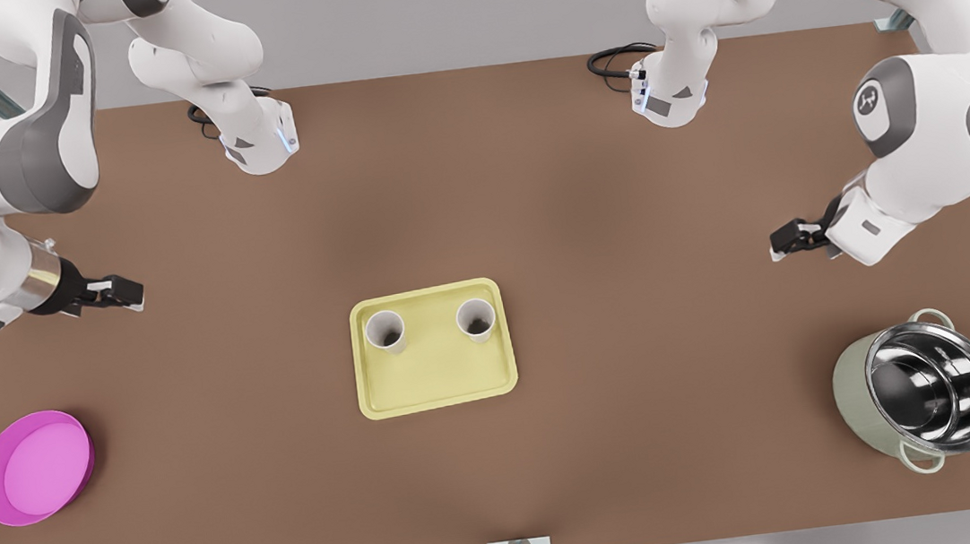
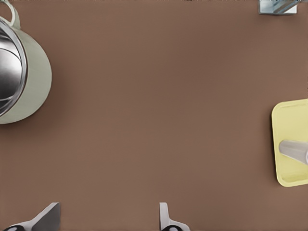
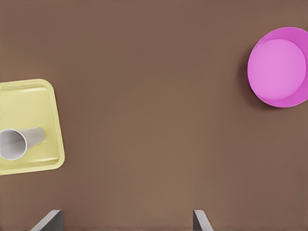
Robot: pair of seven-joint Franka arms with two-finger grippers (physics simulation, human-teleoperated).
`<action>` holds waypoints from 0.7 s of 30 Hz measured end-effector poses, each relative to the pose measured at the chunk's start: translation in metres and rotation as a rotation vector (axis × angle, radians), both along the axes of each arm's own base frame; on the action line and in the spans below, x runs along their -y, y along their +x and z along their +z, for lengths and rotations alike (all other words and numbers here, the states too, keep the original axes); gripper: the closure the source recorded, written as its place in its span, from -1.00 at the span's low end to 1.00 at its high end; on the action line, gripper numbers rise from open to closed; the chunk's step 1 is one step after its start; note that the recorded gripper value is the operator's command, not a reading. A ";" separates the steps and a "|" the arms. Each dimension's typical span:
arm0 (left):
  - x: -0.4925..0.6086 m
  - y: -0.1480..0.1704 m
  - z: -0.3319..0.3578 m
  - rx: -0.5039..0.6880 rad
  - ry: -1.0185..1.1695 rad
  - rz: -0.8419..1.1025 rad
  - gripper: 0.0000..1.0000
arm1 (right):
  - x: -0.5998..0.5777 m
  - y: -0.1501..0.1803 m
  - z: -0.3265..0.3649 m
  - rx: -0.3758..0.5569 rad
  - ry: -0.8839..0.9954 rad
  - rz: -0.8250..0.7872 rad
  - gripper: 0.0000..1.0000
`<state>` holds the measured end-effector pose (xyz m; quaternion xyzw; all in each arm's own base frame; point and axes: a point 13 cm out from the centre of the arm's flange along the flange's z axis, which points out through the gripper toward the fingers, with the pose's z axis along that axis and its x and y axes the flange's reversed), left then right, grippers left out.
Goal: Use the left arm to pick up the white IKEA cup from the tray and place it on the middle-left position; use the right arm to pick up the white IKEA cup from the tray and place it on the middle-right position
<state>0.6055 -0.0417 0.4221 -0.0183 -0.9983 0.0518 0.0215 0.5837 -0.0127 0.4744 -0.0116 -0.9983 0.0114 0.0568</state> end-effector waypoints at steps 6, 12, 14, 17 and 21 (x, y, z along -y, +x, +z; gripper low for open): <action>-0.003 0.003 0.011 0.024 -0.006 0.009 -1.00 | -0.056 0.001 -0.018 -0.038 -0.001 0.094 -1.00; 0.001 -0.004 0.011 0.006 -0.010 0.002 -1.00 | -0.267 -0.022 -0.104 -0.110 -0.023 0.434 -1.00; -0.001 -0.006 0.005 -0.010 -0.010 0.004 -1.00 | -0.310 -0.033 -0.130 -0.119 -0.031 0.496 -1.00; -0.020 -0.014 -0.002 -0.043 -0.007 0.025 -1.00 | -0.336 -0.031 -0.168 -0.122 -0.040 0.517 -1.00; -0.073 -0.030 -0.010 -0.103 -0.004 0.098 -1.00 | -0.325 -0.017 -0.196 -0.122 -0.044 0.484 -1.00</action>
